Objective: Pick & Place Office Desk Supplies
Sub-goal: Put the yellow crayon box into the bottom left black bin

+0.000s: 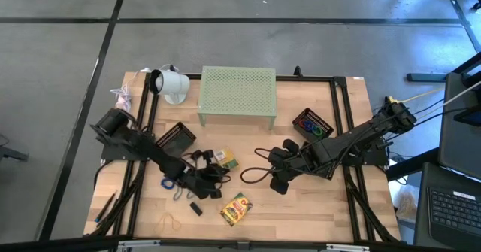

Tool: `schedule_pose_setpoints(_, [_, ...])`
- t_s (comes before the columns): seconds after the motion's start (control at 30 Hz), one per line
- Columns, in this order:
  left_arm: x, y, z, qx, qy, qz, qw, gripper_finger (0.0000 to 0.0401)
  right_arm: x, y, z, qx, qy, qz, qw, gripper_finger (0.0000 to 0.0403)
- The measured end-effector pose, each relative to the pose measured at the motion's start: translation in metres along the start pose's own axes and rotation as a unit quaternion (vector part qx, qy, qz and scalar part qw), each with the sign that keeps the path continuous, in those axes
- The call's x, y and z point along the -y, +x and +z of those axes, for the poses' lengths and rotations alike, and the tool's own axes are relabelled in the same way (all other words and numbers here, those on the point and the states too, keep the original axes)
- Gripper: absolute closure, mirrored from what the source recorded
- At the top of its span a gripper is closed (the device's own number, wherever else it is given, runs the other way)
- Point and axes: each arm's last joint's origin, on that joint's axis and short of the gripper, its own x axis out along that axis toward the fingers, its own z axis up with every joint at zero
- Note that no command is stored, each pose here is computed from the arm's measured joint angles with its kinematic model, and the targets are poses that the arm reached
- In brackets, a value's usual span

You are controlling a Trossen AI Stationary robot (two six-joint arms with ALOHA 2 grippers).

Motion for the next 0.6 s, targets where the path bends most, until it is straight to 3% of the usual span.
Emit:
schedule_pose_setpoints(0.27, [-0.013, -0.040, 0.037, 0.064, 0.026, -0.019, 0.997, 0.0399, 0.000, 0.000, 0.000, 0.001, 0.000, -0.001, 1.000, 0.0238])
schedule_pose_setpoints(0.6, [-0.051, -0.099, 0.063, 0.110, 0.039, 0.055, 0.992, 0.0399, 0.000, 0.000, 0.000, 0.001, 0.006, -0.001, 1.000, 0.0238])
